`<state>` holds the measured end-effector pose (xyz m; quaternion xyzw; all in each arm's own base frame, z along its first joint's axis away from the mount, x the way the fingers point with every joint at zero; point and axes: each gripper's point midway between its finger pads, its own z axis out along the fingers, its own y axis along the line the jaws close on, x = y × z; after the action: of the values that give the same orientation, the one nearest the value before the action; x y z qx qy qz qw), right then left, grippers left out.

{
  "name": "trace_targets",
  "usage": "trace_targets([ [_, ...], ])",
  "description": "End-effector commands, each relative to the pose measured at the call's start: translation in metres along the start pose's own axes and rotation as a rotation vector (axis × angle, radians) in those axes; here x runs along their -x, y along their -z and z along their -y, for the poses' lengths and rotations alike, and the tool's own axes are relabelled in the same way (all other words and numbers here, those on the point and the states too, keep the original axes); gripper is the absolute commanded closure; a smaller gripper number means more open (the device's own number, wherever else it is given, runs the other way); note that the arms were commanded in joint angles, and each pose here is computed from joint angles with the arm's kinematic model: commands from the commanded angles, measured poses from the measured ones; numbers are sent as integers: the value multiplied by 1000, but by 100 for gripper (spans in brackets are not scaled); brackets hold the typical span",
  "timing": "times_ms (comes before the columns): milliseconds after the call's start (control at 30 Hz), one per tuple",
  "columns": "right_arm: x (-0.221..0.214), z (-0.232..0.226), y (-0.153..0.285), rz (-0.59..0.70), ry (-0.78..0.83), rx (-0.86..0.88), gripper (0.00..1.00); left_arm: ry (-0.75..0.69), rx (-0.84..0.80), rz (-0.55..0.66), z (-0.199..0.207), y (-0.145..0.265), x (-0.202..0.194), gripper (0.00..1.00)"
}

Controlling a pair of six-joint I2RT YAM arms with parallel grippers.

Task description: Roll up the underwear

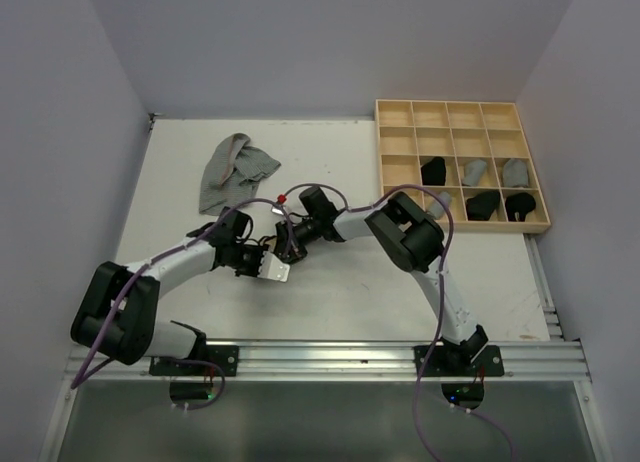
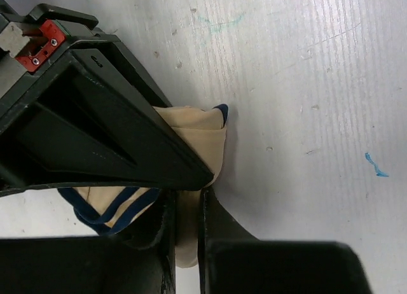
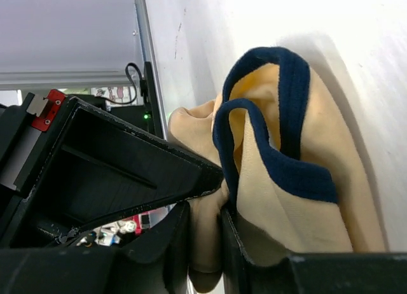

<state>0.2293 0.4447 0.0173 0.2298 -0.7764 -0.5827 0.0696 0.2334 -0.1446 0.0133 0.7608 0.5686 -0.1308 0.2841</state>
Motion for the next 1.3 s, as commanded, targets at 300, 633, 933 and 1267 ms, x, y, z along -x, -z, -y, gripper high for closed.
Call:
trace_targets([
  [300,4,29,74,162,-103,-288,50,145,-338,-122,72,3,-23,100],
  [633,19,-14,155,370,121,-498,48,336,-529,1,52,4,2,100],
  [933,-17,-59,163,393,503,-602,48,596,-689,65,-6,-19,-24,91],
  [1267,-15,-75,98,267,975,-743,43,768,-702,46,-20,-41,-23,87],
])
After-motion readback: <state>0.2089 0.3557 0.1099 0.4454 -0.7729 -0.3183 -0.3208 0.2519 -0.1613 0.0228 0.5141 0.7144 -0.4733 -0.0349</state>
